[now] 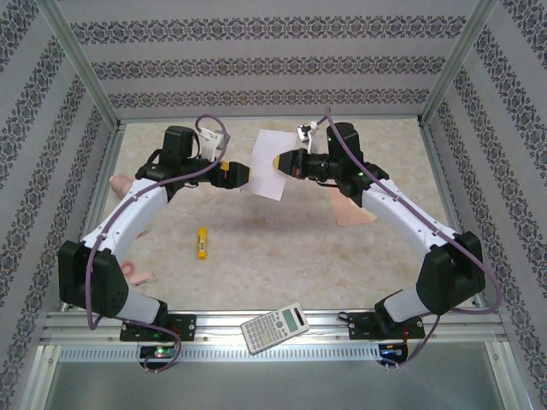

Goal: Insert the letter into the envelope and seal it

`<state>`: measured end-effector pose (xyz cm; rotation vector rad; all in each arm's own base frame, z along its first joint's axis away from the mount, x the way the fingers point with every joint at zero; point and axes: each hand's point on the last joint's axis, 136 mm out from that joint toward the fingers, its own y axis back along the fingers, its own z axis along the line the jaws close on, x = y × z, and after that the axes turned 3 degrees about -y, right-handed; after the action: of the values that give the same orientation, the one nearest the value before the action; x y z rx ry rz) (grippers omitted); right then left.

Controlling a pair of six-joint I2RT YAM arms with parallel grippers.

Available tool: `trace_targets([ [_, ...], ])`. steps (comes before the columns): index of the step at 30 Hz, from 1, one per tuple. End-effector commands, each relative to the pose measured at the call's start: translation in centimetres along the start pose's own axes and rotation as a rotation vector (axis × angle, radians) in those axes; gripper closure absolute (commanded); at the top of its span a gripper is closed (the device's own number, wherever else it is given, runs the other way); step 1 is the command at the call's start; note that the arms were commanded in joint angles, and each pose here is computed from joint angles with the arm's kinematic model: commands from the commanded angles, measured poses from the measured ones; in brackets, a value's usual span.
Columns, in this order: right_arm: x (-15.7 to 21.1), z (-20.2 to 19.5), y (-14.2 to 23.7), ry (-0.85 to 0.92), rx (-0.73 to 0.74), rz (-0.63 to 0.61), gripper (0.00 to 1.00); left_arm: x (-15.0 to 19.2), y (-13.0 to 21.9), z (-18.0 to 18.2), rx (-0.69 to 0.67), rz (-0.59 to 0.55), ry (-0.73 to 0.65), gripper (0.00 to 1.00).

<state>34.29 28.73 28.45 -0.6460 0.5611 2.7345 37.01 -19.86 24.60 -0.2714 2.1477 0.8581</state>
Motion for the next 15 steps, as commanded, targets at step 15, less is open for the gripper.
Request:
trace_targets([
  [15, -0.1, 5.1, -0.1, 0.101, -0.163, 0.015, 1.0, -4.6, 0.1, -0.6, 0.282, -0.158, 0.048, 0.01],
])
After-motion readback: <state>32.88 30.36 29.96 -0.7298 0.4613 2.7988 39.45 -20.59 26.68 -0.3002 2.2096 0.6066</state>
